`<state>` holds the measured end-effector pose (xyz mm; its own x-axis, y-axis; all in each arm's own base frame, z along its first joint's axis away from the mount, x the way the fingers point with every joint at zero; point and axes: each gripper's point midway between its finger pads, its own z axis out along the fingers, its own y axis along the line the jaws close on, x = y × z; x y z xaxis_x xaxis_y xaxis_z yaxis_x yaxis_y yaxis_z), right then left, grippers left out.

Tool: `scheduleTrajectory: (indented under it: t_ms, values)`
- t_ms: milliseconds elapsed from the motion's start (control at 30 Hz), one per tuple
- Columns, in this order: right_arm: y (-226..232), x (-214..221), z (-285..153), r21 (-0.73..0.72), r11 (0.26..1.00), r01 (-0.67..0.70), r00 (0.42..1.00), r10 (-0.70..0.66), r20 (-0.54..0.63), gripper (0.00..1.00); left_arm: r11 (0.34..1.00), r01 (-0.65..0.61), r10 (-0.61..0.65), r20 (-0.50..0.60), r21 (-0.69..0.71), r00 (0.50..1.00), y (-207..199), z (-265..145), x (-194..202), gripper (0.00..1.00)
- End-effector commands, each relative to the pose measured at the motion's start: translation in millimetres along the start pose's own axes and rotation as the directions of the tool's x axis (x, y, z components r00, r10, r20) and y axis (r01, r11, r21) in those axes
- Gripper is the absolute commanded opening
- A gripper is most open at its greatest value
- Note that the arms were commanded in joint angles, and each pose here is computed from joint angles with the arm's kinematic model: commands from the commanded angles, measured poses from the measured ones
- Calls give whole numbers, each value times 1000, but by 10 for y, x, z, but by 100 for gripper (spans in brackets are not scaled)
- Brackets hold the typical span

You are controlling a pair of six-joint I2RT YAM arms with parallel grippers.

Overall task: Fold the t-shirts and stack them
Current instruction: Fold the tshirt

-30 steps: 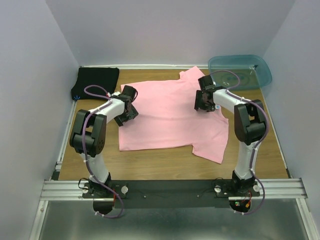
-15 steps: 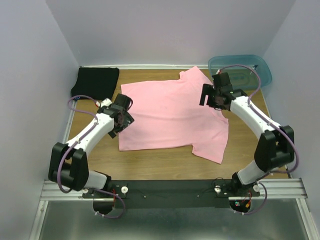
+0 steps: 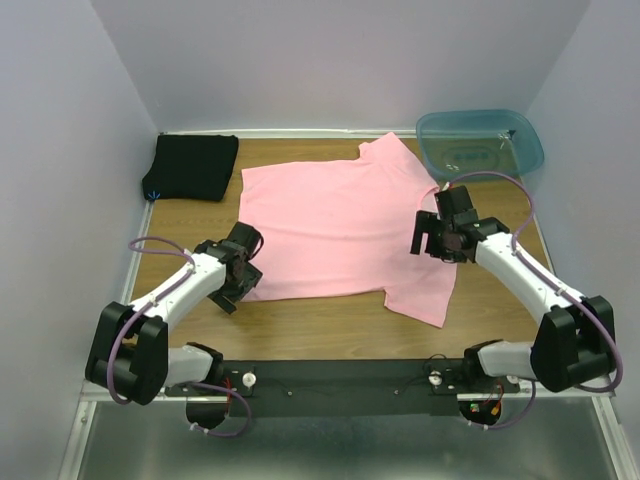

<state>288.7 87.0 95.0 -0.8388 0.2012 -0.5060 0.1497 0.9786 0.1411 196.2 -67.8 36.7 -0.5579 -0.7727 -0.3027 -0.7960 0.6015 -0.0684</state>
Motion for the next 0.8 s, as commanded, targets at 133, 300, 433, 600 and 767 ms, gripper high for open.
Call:
scheduleTrajectory:
  t_ms: [133,300,433,600,767]
  values:
    - [-27,144,-108,-27,1000,-15,1000,15,3,92,996,94,-94,17,-1,995,-93,56,-25,77]
    - [-55,137,-165,-23,1000,-16,1000,17,22,92,996,75,-75,-2,-49,997,-60,136,25,74]
    - [-58,158,-180,-26,999,-20,1000,21,23,92,994,93,-94,-14,-52,995,-52,192,69,67]
    - [-113,231,-156,-6,999,-43,999,43,15,92,995,82,-84,-31,-63,996,-37,240,111,55]
    - [-306,318,-108,84,993,-79,997,79,5,92,997,55,-57,-38,-58,998,-49,245,126,32]
